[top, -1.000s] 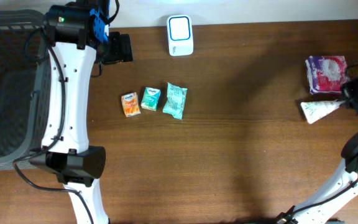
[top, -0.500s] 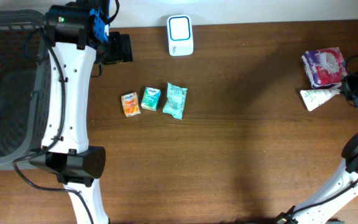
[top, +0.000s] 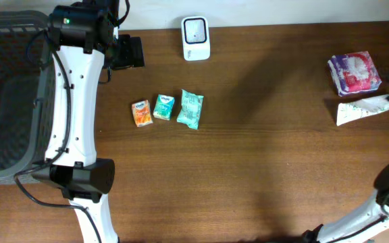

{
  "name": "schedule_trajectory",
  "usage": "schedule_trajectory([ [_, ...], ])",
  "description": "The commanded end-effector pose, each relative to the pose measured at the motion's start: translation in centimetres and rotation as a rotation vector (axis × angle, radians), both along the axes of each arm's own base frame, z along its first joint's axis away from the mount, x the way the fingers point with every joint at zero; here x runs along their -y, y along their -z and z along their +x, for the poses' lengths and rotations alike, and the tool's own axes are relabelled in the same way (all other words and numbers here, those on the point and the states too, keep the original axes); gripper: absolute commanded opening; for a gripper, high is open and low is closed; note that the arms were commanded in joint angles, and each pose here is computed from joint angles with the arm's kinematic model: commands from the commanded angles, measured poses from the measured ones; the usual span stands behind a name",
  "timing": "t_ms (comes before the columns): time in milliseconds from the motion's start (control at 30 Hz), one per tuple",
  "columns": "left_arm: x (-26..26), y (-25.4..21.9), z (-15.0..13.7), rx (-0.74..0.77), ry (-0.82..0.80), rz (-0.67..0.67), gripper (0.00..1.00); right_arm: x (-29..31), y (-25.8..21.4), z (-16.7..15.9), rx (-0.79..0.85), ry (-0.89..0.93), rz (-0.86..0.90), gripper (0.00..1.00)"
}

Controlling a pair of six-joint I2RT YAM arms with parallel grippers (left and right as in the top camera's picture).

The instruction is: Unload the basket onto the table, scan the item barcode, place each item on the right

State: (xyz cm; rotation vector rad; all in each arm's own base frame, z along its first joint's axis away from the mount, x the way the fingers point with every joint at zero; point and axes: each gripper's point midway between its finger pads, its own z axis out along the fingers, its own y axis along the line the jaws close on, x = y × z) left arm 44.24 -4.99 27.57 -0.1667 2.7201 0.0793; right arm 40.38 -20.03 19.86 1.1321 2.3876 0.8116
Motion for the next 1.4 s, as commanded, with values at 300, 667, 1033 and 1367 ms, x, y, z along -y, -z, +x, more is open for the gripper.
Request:
schedule_trajectory([
  [300,-0.1,-0.7,0.0,0.02,-0.006,-0.006,0.99,-38.1,5.2,5.1,0.063,-0.933,-0.157,0.82],
  [667,-0.1,-0.7,0.0,0.02,-0.006,-0.006,0.99,-48.4,15.1,3.7,-0.122,-0.803,-0.439,0.86],
  [1033,-0.1,-0.7,0.0,0.02,-0.007,-0.006,0.99,-41.5,18.2,2.0,-0.358,-0.754,-0.578,0.34],
  [1367,-0.1,-0.7,0.0,0.02,-0.006,-0.006,0.99,-35.1,12.7,1.4,-0.425,-0.959,-0.555,0.68],
])
